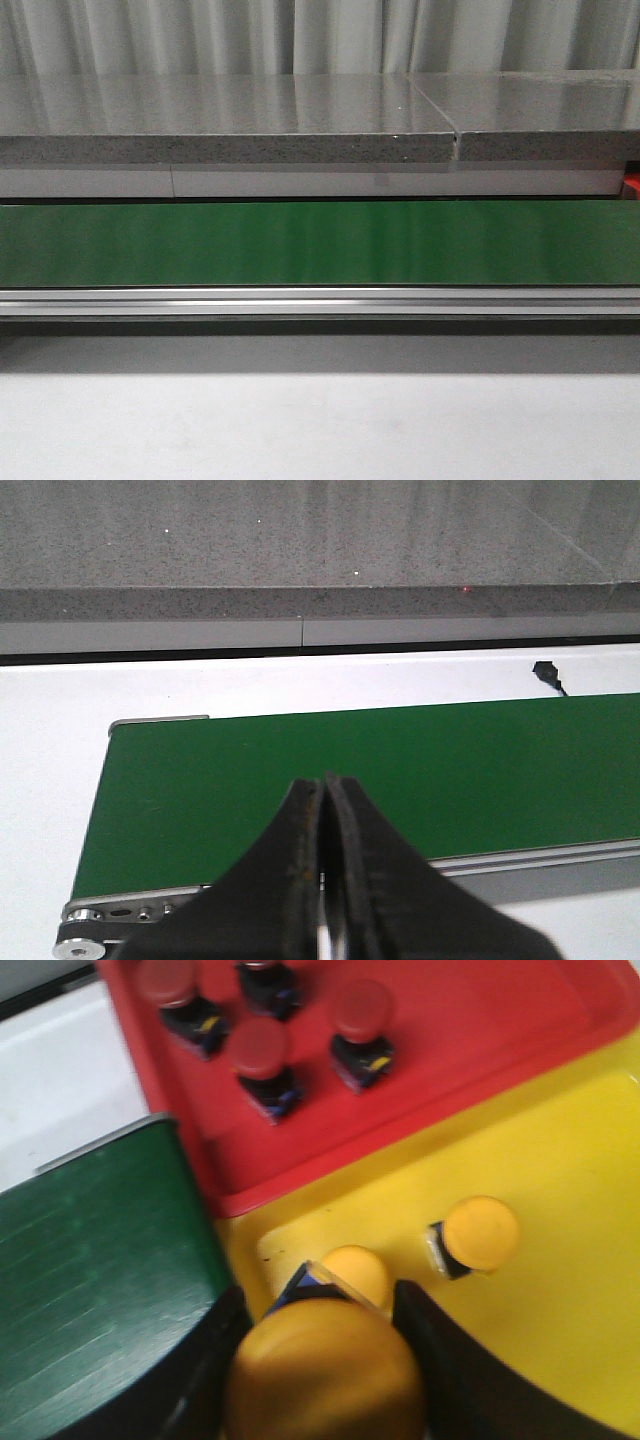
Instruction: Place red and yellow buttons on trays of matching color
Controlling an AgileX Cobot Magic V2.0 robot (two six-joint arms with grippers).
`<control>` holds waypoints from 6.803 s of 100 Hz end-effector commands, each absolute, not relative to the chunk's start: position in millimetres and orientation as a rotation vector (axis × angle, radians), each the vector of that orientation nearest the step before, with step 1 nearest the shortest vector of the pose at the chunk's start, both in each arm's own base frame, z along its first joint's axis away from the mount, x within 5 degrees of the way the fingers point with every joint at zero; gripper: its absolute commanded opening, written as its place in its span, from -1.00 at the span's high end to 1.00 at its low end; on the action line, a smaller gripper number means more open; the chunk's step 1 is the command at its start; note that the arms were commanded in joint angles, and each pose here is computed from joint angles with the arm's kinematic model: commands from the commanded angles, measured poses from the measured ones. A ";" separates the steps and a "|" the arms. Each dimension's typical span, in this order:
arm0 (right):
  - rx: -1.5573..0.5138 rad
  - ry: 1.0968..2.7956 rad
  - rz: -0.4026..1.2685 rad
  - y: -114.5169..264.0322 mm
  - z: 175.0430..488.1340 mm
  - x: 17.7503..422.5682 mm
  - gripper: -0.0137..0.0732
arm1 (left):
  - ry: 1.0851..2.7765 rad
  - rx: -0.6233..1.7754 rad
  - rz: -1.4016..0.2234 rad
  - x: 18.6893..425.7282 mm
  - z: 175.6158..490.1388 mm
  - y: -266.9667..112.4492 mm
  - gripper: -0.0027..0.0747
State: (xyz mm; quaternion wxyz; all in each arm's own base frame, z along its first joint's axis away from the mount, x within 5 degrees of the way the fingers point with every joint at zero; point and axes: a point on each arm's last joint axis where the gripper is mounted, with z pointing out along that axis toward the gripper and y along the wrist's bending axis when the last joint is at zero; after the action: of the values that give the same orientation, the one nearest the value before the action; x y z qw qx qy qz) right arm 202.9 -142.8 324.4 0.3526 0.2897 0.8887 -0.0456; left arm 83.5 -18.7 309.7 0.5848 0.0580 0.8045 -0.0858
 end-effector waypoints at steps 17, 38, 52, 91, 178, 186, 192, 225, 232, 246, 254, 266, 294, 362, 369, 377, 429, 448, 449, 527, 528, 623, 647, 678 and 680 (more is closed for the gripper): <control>0.902 2.118 -0.206 -167.6 309.4 194.5 0.45 | 1.783 0.115 -0.209 85.0 324.6 -18.4 0.98; 0.957 2.129 -0.222 -180.9 292.8 195.2 0.45 | 1.783 0.115 -0.209 85.0 324.6 -18.4 0.98; 1.000 2.153 -0.218 -189.7 281.9 195.6 0.45 | 1.783 0.115 -0.209 85.0 324.6 -18.4 0.98; 1.034 2.276 -0.214 -204.4 248.4 203.5 0.45 | 1.783 0.115 -0.209 85.0 324.6 -18.4 0.98; 1.061 2.438 -0.185 -215.7 205.4 211.5 0.31 | 1.783 0.115 -0.209 85.0 324.6 -18.4 0.98; 1.063 2.441 -0.182 -215.4 205.2 211.3 0.05 | 1.783 0.115 -0.209 85.0 324.6 -18.4 0.98; 1.063 2.443 -0.181 -215.3 205.1 211.2 -0.15 | 1.783 0.115 -0.209 85.0 324.6 -18.4 0.98; 1.060 2.413 -0.184 -212.8 214.6 209.6 -0.49 | 1.783 0.115 -0.209 85.0 324.6 -18.4 0.98; 1.060 2.382 -0.184 -210.8 222.4 208.6 -0.49 | 1.783 0.115 -0.209 85.0 324.6 -18.4 0.98; 1.035 2.315 -0.193 -202.9 242.7 206.1 -0.49 | 1.783 0.115 -0.209 85.0 324.6 -18.4 0.98; 1.003 2.273 -0.194 -194.7 256.5 205.8 -0.49 | 1.783 0.115 -0.209 85.0 324.6 -18.4 0.98; 0.874 2.201 -0.205 -170.9 284.2 210.0 -0.49 | 1.783 0.115 -0.209 85.0 324.6 -18.4 0.98; 0.409 2.036 -0.154 -85.7 344.9 215.4 -0.49 | 1.783 0.115 -0.209 85.0 324.6 -18.4 0.98; -0.098 1.675 -0.095 -0.7 350.9 95.4 0.07 | 1.783 0.115 -0.209 85.0 324.6 -18.4 0.98; -0.099 1.668 -0.095 0.0 342.4 86.6 0.38 | 1.783 0.115 -0.209 85.0 324.6 -18.4 0.98; -0.101 1.669 -0.094 0.5 334.8 79.9 0.70 | 1.783 0.115 -0.209 85.0 324.6 -18.4 0.98; -0.101 1.668 -0.092 0.8 330.9 76.5 0.84 | 1.783 0.115 -0.209 85.0 324.6 -18.4 0.98; -0.101 1.668 -0.092 0.8 330.9 76.5 0.84 | 1.783 0.115 -0.209 85.0 324.6 -18.4 0.98; -0.101 1.668 -0.092 0.8 330.9 76.5 0.84 | 1.783 0.115 -0.209 85.0 324.6 -18.4 0.98; -0.047 1.507 -0.101 -2.2 284.8 60.7 0.84 | 1.783 0.115 -0.209 85.0 324.6 -18.4 0.98; -0.048 1.494 -0.101 -2.1 284.3 59.7 0.84 | 1.783 0.115 -0.209 85.0 324.6 -18.4 0.98; -0.056 1.448 -0.094 -0.9 211.9 55.8 0.84 | 1.783 0.115 -0.209 85.0 324.6 -18.4 0.98; -0.056 1.448 -0.094 -0.9 211.9 55.8 0.84 | 1.783 0.115 -0.209 85.0 324.6 -18.4 0.98; -0.056 1.448 -0.094 -0.9 211.9 55.8 0.84 | 1.783 0.115 -0.209 85.0 324.6 -18.4 0.98; -0.056 1.448 -0.094 -0.9 211.9 55.8 0.84 | 1.783 0.115 -0.209 85.0 324.6 -18.4 0.98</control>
State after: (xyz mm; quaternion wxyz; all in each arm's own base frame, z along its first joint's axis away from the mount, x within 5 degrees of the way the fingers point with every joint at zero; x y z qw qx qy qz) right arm 56.7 -1.6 201.1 0.7161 -0.0218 0.6965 -0.0408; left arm 83.5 -18.7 309.7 0.5848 0.0580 0.8045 -0.0858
